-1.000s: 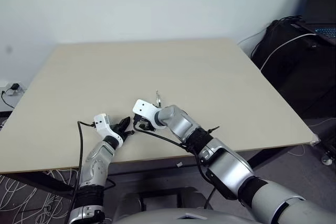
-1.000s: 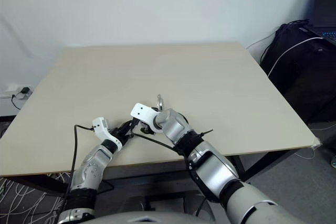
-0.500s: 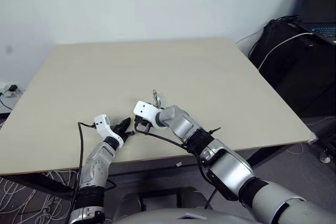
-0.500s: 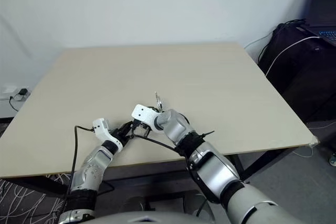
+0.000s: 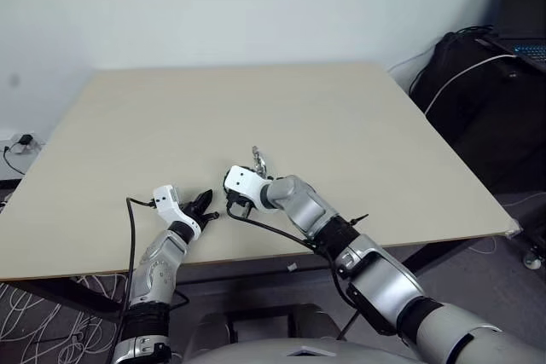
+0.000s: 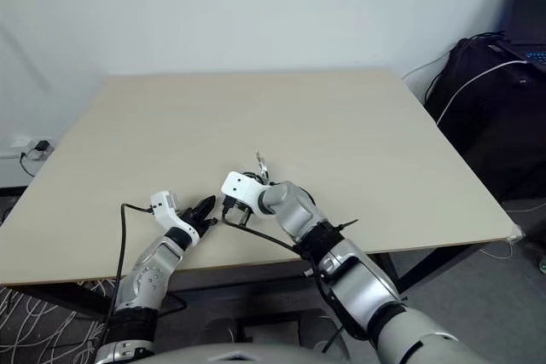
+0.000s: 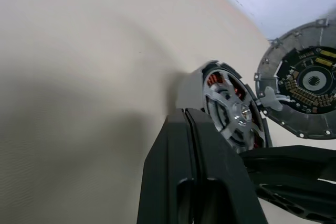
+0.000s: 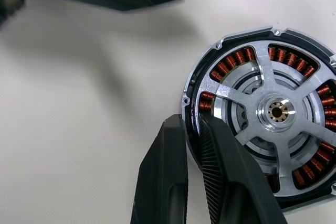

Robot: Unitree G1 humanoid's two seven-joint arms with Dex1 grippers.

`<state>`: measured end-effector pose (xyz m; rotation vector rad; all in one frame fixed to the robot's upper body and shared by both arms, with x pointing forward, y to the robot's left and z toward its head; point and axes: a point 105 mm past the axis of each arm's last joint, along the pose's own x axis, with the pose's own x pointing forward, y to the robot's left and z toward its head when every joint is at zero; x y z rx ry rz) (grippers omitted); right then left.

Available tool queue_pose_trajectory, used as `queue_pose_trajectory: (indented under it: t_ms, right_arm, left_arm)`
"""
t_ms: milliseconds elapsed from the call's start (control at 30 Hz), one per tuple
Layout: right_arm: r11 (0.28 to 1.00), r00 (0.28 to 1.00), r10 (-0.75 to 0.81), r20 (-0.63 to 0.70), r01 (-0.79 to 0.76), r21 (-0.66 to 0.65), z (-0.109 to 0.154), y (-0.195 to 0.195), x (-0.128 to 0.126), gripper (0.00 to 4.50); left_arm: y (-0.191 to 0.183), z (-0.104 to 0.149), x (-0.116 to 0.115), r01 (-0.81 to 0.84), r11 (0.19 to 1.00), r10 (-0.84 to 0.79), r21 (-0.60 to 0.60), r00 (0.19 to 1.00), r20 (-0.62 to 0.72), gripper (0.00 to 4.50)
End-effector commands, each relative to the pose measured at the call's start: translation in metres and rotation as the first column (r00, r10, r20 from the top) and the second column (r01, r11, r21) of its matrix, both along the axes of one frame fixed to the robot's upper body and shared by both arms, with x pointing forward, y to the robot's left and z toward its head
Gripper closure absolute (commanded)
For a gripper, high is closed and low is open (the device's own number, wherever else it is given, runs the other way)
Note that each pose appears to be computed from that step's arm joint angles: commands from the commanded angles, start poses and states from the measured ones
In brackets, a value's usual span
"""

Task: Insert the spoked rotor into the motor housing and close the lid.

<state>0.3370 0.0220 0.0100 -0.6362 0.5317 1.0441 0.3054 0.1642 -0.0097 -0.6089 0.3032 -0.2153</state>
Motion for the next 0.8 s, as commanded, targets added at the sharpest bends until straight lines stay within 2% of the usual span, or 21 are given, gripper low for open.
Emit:
queue_pose_trajectory:
  t_ms: [33,267,633,800]
  right_arm:
    - [0.999,0.997,-0.048,0.065,0.047,0.02,0.019,-0.015,0.011,4.38]
    - [0.997,0.994,-0.076,0.079,0.073,0.04,0.032,-0.029,0.008,4.38]
    - [0.993,0.998,-0.064,0.027,0.061,0.104,0.055,-0.031,-0.013,4.38]
    - [0.994,0.999,-0.048,-0.002,0.048,0.103,0.056,-0.035,-0.021,4.38]
  left_arm:
    - [-0.002,0.015,0.006,0.0,1.0,0.0,-0.007,0.998,0.055,4.5]
    - [-0.003,0.016,0.007,0.01,1.0,-0.009,-0.008,0.998,0.054,4.5]
    - [-0.004,0.014,0.007,0.023,1.0,-0.023,-0.006,0.999,0.044,4.5]
    - [-0.004,0.014,0.006,0.023,1.0,-0.023,-0.006,0.999,0.043,4.5]
